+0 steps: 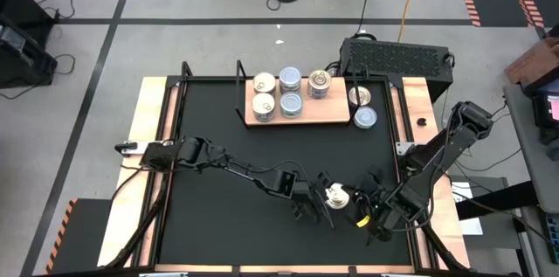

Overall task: Stack canned seafood by type on shelf
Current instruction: Put the bottom blue tuna can on the shelf

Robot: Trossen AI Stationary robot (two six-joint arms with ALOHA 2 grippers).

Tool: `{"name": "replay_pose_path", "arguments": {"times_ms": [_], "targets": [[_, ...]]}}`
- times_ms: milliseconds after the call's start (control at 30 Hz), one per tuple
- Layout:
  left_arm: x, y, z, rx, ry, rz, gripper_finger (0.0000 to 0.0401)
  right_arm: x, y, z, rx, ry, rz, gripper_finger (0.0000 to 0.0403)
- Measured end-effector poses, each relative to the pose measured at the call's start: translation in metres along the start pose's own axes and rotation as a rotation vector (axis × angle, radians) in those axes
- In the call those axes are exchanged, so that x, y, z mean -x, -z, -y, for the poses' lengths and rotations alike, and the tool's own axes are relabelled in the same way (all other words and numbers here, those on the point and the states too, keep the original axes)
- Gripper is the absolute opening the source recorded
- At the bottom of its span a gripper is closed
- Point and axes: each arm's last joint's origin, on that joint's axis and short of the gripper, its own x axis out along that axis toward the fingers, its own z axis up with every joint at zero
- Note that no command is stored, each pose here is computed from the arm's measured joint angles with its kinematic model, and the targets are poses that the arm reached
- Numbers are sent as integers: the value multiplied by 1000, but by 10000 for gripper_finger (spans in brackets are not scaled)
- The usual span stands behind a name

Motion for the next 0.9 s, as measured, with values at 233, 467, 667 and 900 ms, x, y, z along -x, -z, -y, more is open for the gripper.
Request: {"name": "replay_pose_path", "arguments": {"times_ms": [233,467,667,900], "targets": [[0,0,0,1,-8,1,7,1,1,-1,-2,-11,-3,0],[3,-3,1,-7,-48,-47,3,1,1,-1,2,-11,-4,0],[9,-11,-1,-18,-75,-68,2,2,2,-1,29,-14,-9,0],[14,-17,-11,-8,-147,-89,1,6,6,-2,54,-34,-14,0]]}}
